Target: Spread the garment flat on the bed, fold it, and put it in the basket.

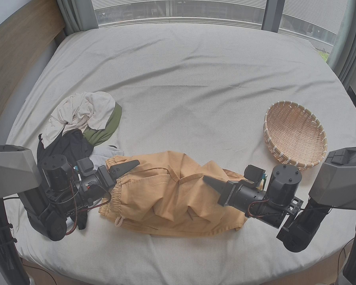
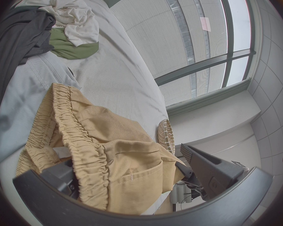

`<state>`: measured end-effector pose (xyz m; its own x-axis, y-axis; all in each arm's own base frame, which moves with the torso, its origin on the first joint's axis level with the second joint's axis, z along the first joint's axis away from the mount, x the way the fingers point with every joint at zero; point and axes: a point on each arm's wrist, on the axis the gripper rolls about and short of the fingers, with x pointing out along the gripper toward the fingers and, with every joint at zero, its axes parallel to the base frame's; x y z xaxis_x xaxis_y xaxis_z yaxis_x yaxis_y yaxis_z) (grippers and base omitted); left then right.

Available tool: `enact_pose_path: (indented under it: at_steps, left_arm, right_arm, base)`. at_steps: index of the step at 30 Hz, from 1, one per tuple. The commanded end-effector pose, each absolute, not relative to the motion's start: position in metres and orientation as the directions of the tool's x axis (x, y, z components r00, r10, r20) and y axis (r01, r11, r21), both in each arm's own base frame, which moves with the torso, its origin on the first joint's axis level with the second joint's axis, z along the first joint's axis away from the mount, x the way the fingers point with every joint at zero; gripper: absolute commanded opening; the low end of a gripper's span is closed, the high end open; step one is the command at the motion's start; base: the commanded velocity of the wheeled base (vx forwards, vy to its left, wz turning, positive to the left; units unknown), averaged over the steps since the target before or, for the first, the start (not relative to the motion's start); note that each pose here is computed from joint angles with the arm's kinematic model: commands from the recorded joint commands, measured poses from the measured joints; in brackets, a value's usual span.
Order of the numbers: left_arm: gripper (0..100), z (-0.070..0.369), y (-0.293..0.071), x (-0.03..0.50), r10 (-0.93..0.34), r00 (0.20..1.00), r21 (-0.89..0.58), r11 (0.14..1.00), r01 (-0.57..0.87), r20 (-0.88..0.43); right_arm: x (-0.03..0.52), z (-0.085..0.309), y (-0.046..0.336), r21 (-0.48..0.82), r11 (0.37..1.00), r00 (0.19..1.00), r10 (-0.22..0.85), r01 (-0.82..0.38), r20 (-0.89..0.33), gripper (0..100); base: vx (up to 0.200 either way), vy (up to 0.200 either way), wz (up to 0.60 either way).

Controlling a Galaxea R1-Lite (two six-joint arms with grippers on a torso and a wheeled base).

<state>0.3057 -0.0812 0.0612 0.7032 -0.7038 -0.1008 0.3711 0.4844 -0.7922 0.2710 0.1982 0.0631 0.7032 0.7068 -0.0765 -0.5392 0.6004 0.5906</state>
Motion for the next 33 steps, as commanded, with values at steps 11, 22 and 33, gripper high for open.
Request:
enact_pose_path:
  at_steps: [11,22,33]
  left_arm:
    - [0,0.065,-0.084,0.302,-0.711,0.697,-0.775,0.491,0.398,-0.093]
    - [0,0.135,-0.067,0.284,-0.699,0.707,-0.741,0.419,0.524,0.105]
    - [0,0.144,-0.053,0.284,-0.670,0.731,-0.699,0.462,0.547,0.129]
  right_arm:
    - [0.270,0.067,0.197,0.590,0.598,0.705,0.706,-0.542,-0.068,0]
    - [0.264,0.130,0.153,0.565,0.613,0.778,0.623,-0.552,0.083,0]
    - [0.273,0.146,0.120,0.553,0.643,0.816,0.565,-0.530,0.124,0]
  base:
    - [0.000,0.000,0.00]
    - [0.000,0.000,0.00]
    - [0.000,0.000,0.00]
